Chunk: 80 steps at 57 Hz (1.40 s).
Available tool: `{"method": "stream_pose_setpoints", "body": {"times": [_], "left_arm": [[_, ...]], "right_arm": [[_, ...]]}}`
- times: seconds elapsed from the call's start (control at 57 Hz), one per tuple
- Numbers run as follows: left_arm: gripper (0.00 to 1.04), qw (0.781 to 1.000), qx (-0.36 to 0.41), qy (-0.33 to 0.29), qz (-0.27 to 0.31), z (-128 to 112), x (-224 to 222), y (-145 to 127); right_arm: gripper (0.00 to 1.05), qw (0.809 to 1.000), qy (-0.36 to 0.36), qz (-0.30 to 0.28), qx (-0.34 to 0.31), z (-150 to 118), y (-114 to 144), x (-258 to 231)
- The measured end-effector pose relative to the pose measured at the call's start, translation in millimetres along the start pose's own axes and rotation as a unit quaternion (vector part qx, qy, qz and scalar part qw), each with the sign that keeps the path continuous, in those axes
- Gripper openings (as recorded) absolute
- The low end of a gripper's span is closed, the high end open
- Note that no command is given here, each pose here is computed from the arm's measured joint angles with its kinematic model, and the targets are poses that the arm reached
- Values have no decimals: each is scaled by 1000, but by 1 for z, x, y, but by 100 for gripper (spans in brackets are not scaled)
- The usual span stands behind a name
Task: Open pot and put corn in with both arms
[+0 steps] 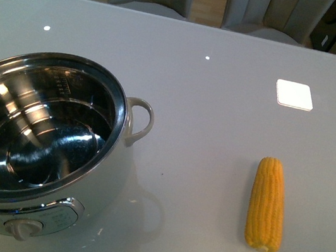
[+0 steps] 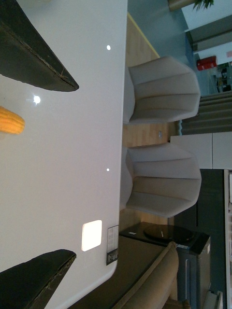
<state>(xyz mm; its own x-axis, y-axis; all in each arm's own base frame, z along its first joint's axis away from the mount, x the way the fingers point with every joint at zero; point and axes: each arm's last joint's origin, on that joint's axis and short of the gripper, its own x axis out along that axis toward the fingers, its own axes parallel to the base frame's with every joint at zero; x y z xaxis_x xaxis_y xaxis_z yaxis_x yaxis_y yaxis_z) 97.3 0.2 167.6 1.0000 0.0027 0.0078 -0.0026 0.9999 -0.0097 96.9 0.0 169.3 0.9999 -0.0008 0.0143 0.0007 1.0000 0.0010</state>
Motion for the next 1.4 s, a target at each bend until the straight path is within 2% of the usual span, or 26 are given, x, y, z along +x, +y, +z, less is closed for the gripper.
{"method": "stream_pose_setpoints", "body": {"times": [0.035, 0.263, 0.404, 0.439, 0.474, 0.491, 0.526, 0.544, 0.596, 0.719, 0.965, 1.105, 1.263, 1.404], "left_arm": [[6, 1000, 0, 0, 0, 0, 0, 0], [45, 1000, 0, 0, 0, 0, 0, 0], [74, 1000, 0, 0, 0, 0, 0, 0], [82, 1000, 0, 0, 0, 0, 0, 0], [88, 1000, 0, 0, 0, 0, 0, 0], [93, 1000, 0, 0, -1, 0, 0, 0], [99, 1000, 0, 0, 0, 0, 0, 0], [99, 1000, 1, 0, 0, 0, 0, 0], [98, 1000, 1, 0, 0, 0, 0, 0], [98, 1000, 1, 0, 0, 0, 0, 0], [98, 1000, 1, 0, 0, 0, 0, 0], [98, 1000, 1, 0, 0, 0, 0, 0], [98, 1000, 1, 0, 0, 0, 0, 0], [98, 1000, 1, 0, 0, 0, 0, 0]], "right_arm": [[96, 1000, 0, 0, 0, 0, 0, 0], [96, 1000, 0, 0, 0, 0, 0, 0], [96, 1000, 0, 0, 0, 0, 0, 0], [96, 996, 74, 30, 33, -1, 1, 0], [96, 987, 147, 37, 58, -1, 2, 1], [96, 970, 225, 35, 89, -2, 3, 3], [96, 952, 284, 29, 110, -8, 5, 5], [96, 941, 314, 26, 121, -13, 7, 6], [96, 931, 342, 25, 127, -20, 12, 10], [96, 925, 356, 39, 129, -24, 19, 14], [96, 913, 392, 12, 110, -52, 31, 43], [96, 911, 402, -4, 91, -77, 47, 71], [96, 896, 436, -31, 77, -123, 73, 114], [96, 883, 464, -37, 61, -145, 81, 125]]}}
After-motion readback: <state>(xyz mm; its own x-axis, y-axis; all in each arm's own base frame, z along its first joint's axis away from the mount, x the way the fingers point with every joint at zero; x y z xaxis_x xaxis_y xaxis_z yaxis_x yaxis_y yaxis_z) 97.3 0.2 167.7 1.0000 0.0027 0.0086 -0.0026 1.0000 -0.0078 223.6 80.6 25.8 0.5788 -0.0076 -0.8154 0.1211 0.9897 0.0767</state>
